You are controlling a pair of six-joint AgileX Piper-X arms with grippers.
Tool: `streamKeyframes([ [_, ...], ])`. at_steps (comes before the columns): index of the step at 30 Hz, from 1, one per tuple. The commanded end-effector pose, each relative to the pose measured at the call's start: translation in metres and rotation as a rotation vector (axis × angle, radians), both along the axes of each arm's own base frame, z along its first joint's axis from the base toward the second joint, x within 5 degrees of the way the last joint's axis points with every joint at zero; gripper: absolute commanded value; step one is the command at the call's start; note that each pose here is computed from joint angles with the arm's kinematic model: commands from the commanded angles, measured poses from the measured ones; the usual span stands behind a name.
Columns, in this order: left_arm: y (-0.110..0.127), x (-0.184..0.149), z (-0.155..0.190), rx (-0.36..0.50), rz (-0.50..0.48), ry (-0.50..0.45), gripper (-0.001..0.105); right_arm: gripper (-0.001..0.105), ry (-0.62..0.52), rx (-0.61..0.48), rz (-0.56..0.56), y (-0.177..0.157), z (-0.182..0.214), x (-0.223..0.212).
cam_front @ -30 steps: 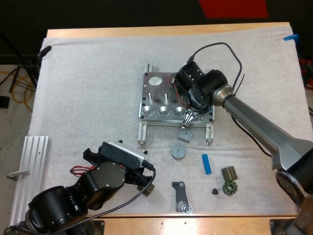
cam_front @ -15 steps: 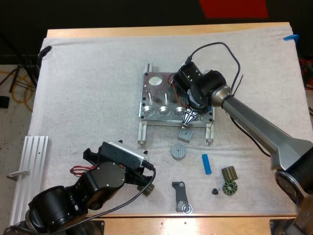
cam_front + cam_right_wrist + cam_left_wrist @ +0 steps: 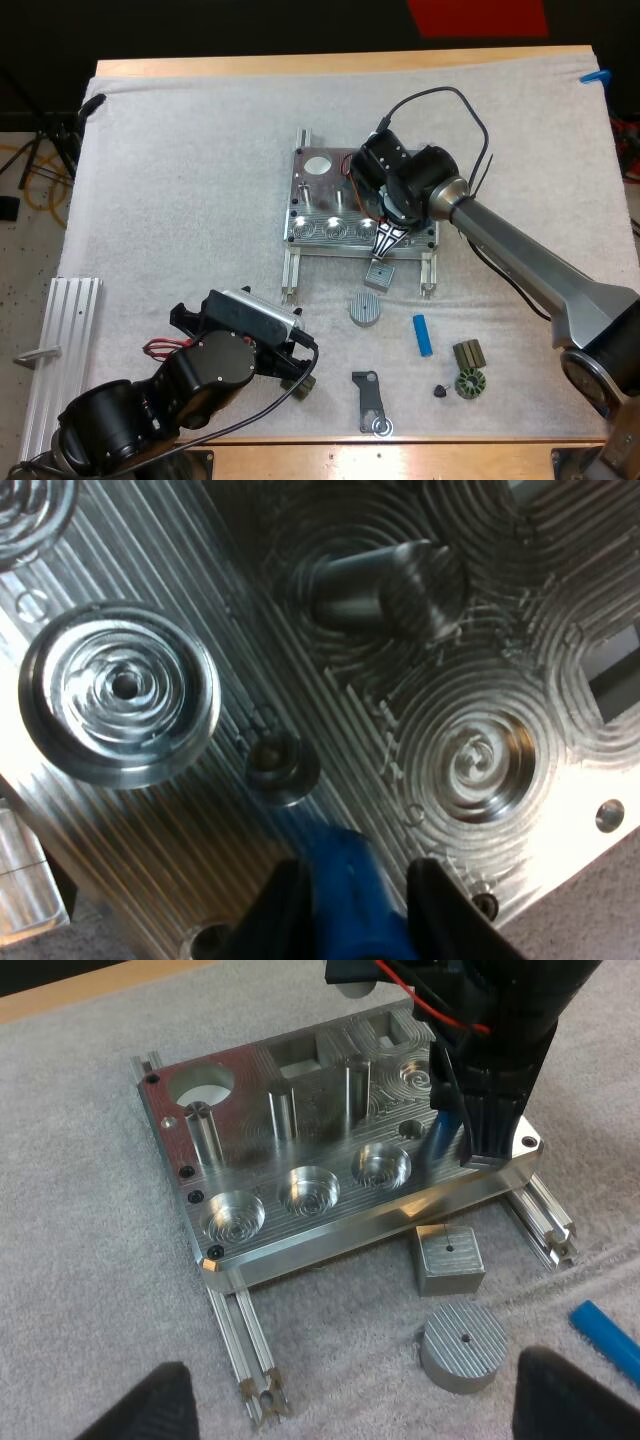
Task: Load cells from right to left
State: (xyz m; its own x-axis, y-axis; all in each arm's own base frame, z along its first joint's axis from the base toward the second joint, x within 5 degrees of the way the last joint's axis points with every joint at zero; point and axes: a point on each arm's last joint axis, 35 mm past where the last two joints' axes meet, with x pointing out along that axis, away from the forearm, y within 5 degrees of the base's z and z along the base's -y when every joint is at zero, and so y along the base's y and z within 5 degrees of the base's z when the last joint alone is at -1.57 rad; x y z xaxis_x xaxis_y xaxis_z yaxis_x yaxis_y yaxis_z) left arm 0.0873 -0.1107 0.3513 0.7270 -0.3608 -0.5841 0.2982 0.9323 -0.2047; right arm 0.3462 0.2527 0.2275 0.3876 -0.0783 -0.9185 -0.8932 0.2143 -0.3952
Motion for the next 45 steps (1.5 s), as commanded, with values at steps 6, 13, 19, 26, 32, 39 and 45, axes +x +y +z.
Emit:
streamKeyframes([
  [6,0.002,0.000,0.003,-0.004,0.020,-0.017,0.065,0.017,-0.044,-0.140,-0.107,-0.019,-0.006,0.008],
  [13,0.002,0.000,0.003,-0.004,0.020,-0.017,0.065,0.017,-0.035,-0.137,-0.141,-0.024,-0.007,0.010],
  [19,0.002,0.000,0.003,-0.004,0.020,-0.017,0.065,0.017,-0.031,-0.127,-0.145,-0.023,-0.007,0.010],
  [26,0.002,0.000,0.003,-0.004,0.020,-0.017,0.065,0.034,-0.011,-0.096,-0.139,-0.023,-0.006,0.009],
  [32,0.002,0.000,0.003,-0.004,0.020,-0.017,0.065,0.045,-0.049,-0.019,-0.170,-0.021,0.007,0.009],
  [39,0.002,0.000,0.003,-0.004,0.020,-0.017,0.065,0.045,-0.065,0.084,-0.160,-0.020,0.026,0.005],
  [45,0.002,0.000,0.003,-0.004,0.020,-0.017,0.065,0.045,-0.116,0.126,-0.159,-0.021,0.041,0.004],
])
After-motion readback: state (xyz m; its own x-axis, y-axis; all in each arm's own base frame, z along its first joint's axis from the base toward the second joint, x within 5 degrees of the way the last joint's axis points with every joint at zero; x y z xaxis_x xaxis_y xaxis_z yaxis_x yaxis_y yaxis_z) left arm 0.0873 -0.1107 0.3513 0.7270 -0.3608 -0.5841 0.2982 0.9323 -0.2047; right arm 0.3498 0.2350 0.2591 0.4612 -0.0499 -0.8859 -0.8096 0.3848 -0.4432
